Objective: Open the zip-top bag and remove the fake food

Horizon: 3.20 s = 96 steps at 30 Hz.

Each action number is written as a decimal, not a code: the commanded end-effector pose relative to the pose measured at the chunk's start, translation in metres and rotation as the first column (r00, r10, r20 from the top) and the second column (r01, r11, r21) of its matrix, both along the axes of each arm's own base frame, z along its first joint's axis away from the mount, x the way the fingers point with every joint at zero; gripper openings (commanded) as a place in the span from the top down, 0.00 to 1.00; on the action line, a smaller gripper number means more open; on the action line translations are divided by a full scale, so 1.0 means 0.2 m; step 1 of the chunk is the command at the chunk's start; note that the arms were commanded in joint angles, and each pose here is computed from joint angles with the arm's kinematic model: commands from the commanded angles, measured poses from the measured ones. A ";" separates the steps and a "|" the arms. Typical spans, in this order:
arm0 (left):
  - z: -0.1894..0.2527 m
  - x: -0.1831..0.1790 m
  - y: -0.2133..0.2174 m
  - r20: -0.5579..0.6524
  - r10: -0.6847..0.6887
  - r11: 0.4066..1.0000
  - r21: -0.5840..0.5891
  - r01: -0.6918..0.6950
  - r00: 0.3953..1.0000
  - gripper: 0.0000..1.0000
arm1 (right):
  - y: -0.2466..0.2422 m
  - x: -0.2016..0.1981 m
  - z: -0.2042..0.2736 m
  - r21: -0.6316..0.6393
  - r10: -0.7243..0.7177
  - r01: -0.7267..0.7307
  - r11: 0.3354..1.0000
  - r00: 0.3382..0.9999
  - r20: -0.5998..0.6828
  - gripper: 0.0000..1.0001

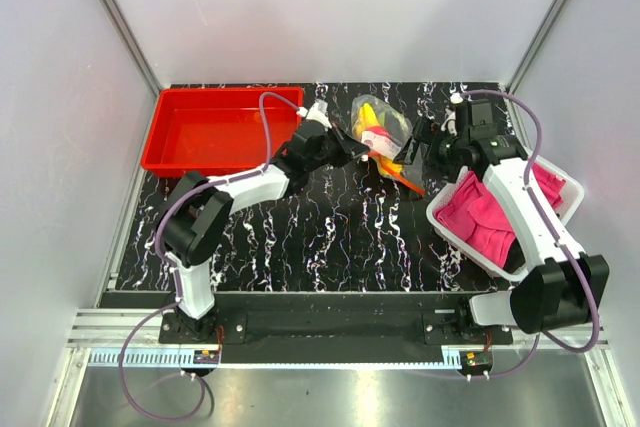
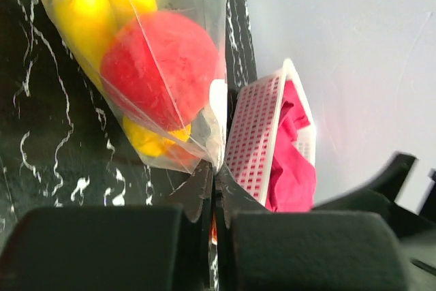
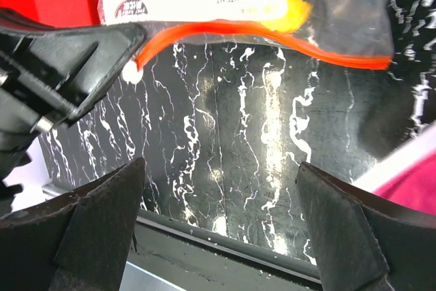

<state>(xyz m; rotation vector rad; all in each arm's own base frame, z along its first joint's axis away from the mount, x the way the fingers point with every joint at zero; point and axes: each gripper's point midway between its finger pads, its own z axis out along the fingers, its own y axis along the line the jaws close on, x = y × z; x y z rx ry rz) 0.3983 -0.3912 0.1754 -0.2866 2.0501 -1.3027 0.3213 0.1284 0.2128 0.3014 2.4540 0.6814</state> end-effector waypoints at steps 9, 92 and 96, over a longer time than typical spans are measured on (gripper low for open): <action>0.42 -0.10 0.04 0.060 -0.065 0.993 -0.090 0.070 0.996 1.00 | 0.15 0.08 0.03 0.203 -0.106 0.092 0.975 0.993 0.061 0.00; 0.32 -0.56 -0.06 -0.114 -0.259 0.846 -0.506 0.169 0.959 1.00 | 0.44 -0.27 0.08 0.750 0.018 -0.084 0.656 0.995 0.096 0.47; 0.34 -0.57 -0.06 -0.109 -0.260 0.842 -0.511 0.170 0.959 1.00 | 0.45 -0.27 0.05 0.765 0.021 -0.077 0.639 0.996 0.083 0.50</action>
